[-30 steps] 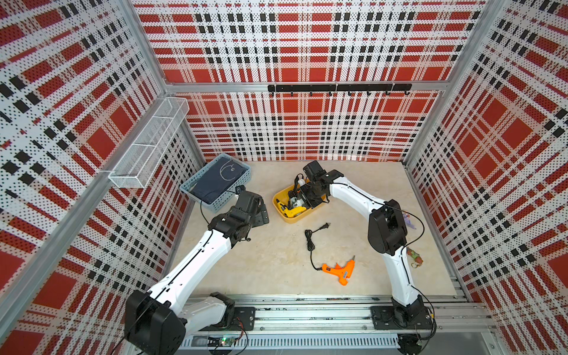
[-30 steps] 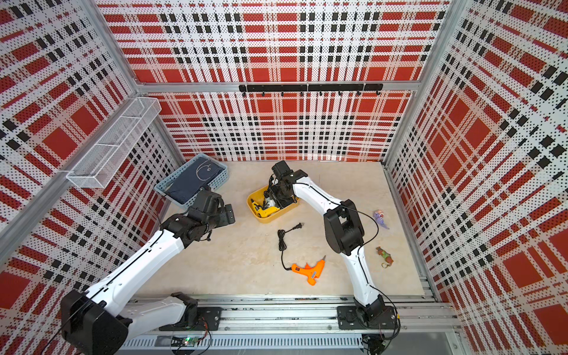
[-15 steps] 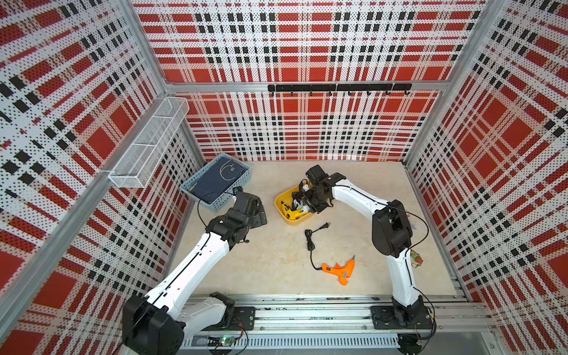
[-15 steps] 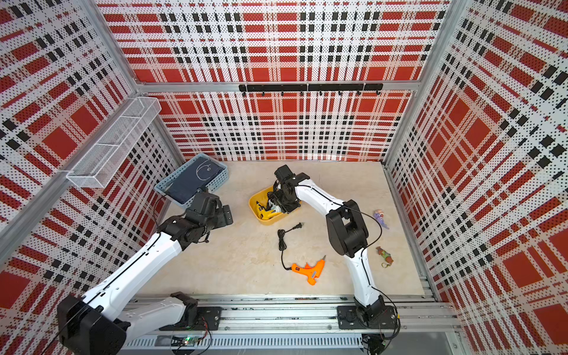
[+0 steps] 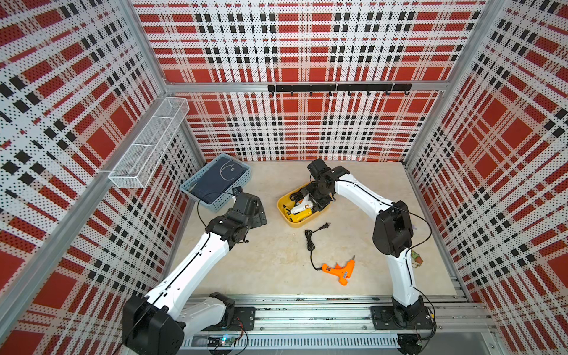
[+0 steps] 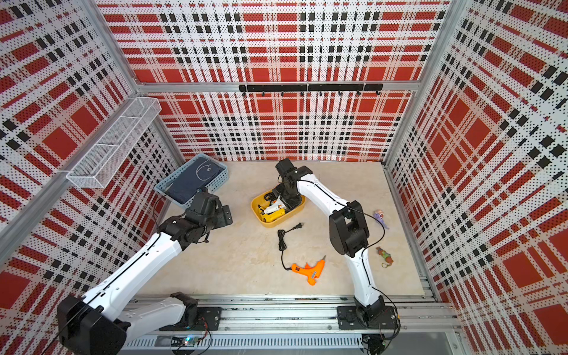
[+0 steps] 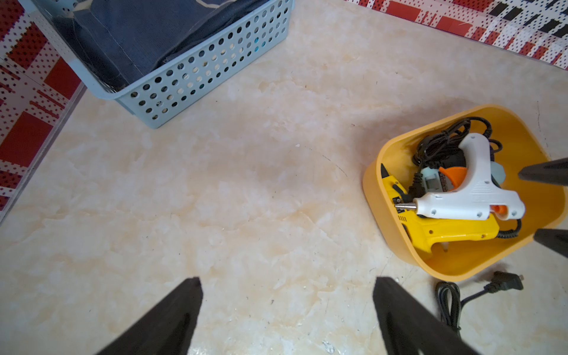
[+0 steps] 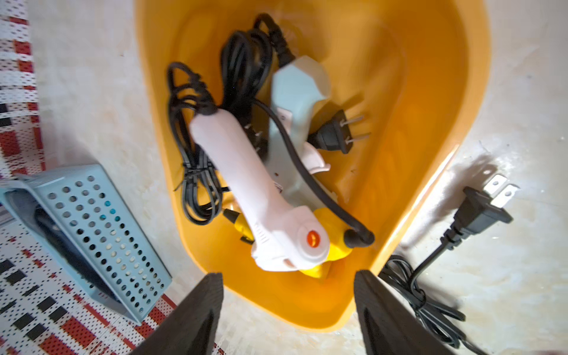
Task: Put the hot melt glue gun into the storage box
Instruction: Place the hot melt adhesive gun in the storage box, then pick up the hot melt adhesive gun from the center of the board.
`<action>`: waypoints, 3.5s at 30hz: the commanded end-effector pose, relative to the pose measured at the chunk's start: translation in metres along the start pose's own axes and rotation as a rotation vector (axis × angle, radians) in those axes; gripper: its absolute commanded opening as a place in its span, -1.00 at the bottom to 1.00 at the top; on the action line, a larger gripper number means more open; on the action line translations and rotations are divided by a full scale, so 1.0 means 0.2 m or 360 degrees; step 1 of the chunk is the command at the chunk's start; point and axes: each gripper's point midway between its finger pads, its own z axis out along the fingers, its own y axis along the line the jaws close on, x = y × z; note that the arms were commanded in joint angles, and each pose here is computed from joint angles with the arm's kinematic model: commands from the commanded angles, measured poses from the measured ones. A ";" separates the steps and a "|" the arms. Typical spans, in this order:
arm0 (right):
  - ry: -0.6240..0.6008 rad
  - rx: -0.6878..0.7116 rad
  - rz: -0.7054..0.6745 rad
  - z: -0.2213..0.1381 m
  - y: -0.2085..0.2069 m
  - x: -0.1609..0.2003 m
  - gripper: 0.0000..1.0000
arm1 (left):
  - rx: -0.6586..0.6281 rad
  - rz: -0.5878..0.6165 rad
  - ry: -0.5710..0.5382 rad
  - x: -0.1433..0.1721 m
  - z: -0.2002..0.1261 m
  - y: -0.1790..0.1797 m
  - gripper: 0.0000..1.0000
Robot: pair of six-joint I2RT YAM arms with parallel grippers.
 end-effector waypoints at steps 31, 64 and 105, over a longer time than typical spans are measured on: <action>-0.0502 0.0290 0.0126 -0.58 -1.43 -0.62 0.49 | 0.0772 0.1812 0.0501 1.15 -0.16 -1.31 0.97; -0.0387 0.0293 0.0103 -0.48 -1.50 -0.57 0.48 | 0.1273 0.2703 0.0199 1.37 -0.13 -1.28 0.78; -0.0368 0.0327 0.0126 -0.45 -1.56 -0.53 0.48 | 0.1150 0.1564 -0.0140 0.43 -0.28 -1.63 -1.00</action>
